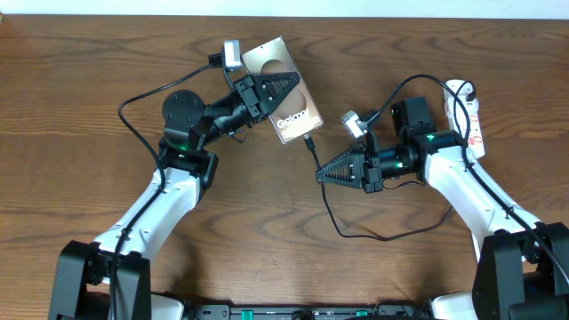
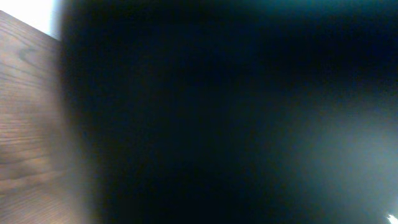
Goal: Plug charger to phone and switch on socket
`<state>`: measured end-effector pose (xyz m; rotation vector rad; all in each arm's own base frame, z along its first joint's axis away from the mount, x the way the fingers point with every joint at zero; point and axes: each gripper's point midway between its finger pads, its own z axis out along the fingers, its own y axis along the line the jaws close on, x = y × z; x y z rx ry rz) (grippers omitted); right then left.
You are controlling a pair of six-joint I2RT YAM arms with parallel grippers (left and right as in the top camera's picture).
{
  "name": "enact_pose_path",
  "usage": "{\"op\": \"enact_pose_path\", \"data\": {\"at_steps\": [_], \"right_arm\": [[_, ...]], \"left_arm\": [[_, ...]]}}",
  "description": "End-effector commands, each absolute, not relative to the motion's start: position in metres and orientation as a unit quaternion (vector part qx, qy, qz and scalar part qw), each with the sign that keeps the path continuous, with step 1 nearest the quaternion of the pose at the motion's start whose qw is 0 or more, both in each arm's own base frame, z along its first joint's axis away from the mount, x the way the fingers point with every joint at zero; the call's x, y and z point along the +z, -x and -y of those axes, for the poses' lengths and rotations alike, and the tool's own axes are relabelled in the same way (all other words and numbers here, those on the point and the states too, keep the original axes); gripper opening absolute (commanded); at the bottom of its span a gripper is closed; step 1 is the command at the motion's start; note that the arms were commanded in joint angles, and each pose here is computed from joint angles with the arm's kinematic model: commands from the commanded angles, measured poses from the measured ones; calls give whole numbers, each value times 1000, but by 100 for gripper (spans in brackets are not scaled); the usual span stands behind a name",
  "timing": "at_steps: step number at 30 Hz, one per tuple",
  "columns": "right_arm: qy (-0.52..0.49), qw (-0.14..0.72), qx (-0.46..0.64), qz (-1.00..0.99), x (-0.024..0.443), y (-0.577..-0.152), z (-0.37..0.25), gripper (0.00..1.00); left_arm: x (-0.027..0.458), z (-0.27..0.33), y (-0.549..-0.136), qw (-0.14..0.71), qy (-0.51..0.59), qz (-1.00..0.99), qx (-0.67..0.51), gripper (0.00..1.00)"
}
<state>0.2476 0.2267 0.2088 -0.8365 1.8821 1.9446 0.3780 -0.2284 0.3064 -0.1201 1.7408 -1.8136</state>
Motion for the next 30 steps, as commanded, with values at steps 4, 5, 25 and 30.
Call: {"op": "enact_pose_path", "data": {"at_steps": [4,5,25,30], "right_arm": [[300,159,686,-644,217,-245,-228,1],[302,161,685,-643,217,-246,-228,1],[299,158,686,-644,217,-246,-229,1],[298,157,686,-645,217,-246,-229,1]], "left_arm": [[328,229,-368,319,15,-645,-694,7],[327,229,-368,318,13,-646,-694,7],[327,229,-368,331,2,-646,-688,7],[328,228,-370,335,8,-645,-687,7]]}}
